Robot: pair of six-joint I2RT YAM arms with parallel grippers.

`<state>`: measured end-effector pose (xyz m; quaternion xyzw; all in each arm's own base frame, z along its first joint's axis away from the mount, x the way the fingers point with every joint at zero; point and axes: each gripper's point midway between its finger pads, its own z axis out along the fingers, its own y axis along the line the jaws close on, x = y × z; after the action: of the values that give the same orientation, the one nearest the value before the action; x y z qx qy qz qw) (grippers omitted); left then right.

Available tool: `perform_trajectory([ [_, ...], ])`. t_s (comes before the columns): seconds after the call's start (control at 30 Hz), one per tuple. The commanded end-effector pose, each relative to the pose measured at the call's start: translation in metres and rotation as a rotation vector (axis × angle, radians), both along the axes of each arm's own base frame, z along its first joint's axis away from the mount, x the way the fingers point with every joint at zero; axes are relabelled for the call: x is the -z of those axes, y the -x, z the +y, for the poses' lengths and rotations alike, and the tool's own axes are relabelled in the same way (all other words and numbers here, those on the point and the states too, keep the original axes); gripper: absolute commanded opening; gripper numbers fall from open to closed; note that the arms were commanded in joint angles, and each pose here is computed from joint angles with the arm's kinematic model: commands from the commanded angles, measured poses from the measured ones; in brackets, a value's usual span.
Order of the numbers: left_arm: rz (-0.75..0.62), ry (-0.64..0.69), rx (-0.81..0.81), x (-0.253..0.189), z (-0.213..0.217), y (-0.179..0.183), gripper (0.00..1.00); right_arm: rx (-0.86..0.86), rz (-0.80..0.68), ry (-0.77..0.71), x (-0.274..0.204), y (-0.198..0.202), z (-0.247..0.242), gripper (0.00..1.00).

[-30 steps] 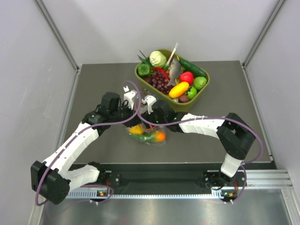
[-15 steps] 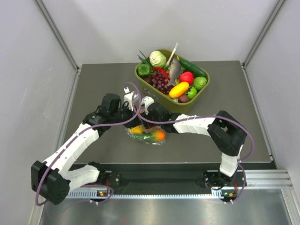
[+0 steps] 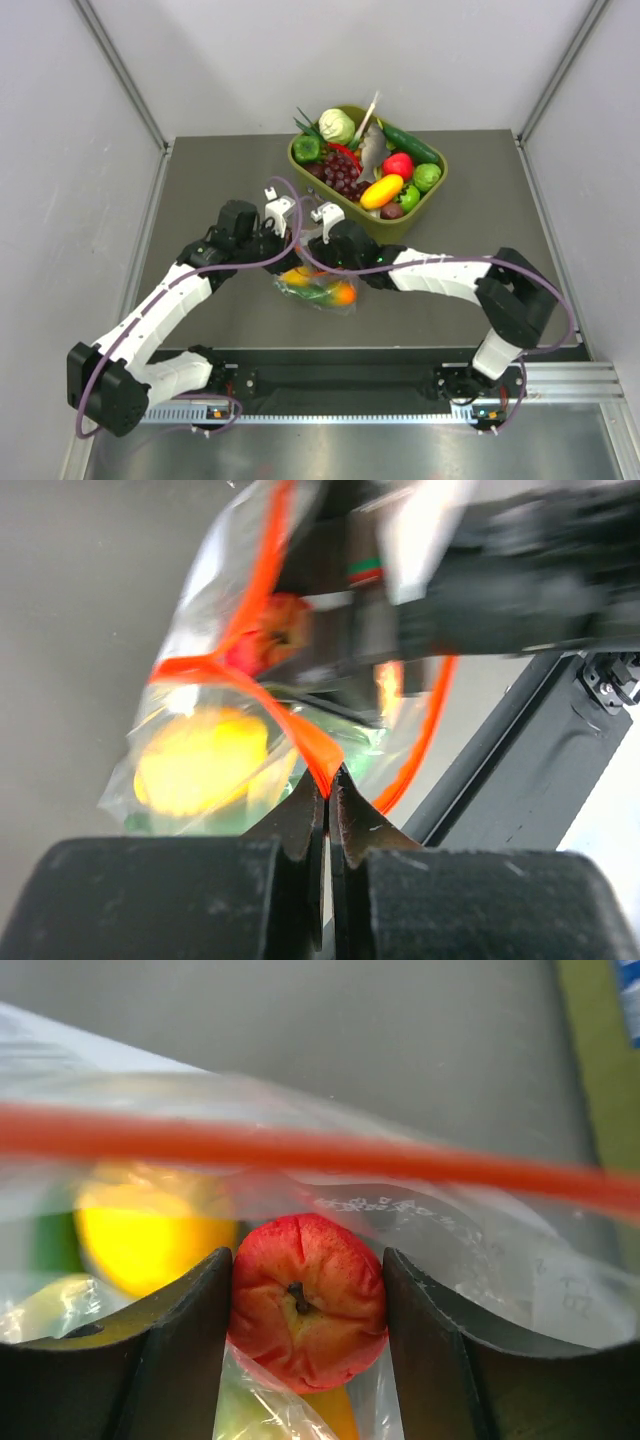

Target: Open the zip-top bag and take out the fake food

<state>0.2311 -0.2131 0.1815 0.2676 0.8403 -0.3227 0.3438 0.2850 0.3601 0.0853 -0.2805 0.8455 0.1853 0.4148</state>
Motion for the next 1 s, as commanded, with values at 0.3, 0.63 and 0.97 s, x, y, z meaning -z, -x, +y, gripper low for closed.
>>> perform_trajectory([
  [0.3,-0.022,0.009,0.021,-0.001,-0.003,-0.002,0.0,0.139,-0.152,-0.278,-0.109,0.007,-0.032,0.43],
  [0.63,0.009,-0.03,-0.01,0.011,0.001,-0.006,0.0,-0.127,-0.12,-0.531,-0.165,0.046,0.0,0.44],
  [0.97,0.006,-0.056,-0.037,0.015,0.006,-0.01,0.0,-0.295,-0.116,-0.608,-0.202,0.075,0.008,0.43],
])
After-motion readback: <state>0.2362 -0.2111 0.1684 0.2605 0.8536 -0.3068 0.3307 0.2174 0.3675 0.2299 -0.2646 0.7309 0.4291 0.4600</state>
